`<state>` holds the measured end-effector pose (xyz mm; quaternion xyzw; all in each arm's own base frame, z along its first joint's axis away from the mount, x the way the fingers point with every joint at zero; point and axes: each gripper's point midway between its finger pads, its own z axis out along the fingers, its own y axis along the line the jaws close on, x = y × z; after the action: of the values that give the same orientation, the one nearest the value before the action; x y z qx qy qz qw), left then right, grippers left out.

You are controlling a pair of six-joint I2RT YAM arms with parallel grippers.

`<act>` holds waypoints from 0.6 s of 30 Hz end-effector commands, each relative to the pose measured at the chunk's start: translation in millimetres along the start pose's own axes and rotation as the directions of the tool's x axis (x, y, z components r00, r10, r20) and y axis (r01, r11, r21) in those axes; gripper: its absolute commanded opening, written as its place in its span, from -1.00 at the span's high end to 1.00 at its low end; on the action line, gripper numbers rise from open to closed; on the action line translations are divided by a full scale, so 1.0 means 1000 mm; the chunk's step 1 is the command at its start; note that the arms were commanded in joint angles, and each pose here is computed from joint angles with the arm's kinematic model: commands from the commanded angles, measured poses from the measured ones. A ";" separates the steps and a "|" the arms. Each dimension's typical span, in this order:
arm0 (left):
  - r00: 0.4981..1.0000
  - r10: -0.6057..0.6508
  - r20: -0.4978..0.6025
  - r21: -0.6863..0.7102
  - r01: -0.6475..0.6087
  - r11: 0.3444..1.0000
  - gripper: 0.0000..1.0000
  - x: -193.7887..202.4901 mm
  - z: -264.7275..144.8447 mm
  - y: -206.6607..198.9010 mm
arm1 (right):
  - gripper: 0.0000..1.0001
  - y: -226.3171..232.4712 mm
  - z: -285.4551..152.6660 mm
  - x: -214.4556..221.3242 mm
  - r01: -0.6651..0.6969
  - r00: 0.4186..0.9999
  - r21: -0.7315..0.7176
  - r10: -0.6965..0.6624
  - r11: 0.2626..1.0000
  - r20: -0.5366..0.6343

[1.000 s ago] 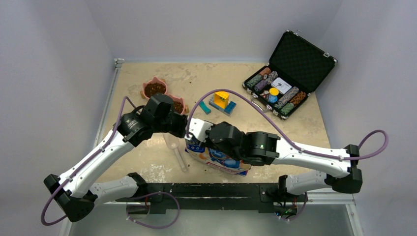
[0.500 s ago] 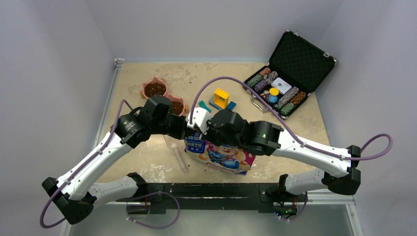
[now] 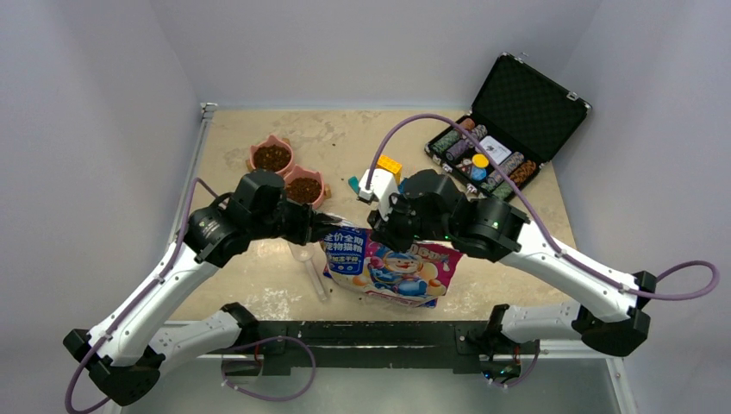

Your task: Serve the pet food

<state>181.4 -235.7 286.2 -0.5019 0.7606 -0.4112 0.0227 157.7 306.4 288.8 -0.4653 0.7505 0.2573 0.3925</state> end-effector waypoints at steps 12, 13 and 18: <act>0.999 0.044 0.013 -0.011 -0.044 0.999 0.04 -0.002 -0.007 -0.003 | 0.10 0.012 -0.077 -0.017 0.018 0.998 -0.041 -0.015 0.999 0.056; 0.999 0.050 0.014 -0.008 -0.050 0.999 0.04 -0.002 -0.008 -0.004 | 0.09 0.011 -0.075 -0.017 0.012 0.998 -0.036 -0.010 0.999 0.055; 0.998 0.057 0.000 0.005 -0.057 0.998 0.07 0.003 -0.010 -0.010 | 0.10 -0.006 -0.060 -0.012 0.047 0.998 0.077 -0.049 0.996 0.027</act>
<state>182.3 -230.4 278.9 -0.4995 0.7736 -0.3887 0.0300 132.7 265.2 331.9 -0.4706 0.7402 0.2633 0.4016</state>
